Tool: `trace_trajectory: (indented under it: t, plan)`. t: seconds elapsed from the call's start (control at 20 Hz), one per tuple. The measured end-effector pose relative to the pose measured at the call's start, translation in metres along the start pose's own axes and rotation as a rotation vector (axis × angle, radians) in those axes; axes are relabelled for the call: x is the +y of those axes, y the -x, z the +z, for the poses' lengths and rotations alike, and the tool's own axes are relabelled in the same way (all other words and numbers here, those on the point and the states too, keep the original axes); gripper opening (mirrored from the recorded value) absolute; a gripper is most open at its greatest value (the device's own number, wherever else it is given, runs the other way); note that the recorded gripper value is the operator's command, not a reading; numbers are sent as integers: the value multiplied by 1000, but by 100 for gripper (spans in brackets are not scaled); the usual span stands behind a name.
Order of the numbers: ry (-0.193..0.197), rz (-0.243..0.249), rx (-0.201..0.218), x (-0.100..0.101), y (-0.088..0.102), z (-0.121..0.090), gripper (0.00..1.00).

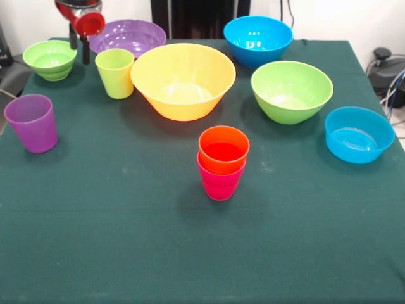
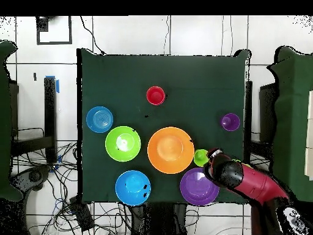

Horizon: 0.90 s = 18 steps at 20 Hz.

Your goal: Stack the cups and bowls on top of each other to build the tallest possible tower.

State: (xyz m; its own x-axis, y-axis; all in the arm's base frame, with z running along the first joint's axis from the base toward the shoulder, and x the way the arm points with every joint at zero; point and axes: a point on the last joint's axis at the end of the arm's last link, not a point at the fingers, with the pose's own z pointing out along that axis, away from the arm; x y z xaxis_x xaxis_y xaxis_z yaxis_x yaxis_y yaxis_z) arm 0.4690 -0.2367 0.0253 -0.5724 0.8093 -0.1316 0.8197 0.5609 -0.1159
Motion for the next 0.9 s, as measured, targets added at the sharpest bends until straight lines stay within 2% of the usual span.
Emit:
trace_trajectory:
  t: [0.35, 0.9]
  plan:
    - [-5, -51, 22, -14, -3, 25, 100]
    - [-11, -107, 30, -28, -9, 36, 100]
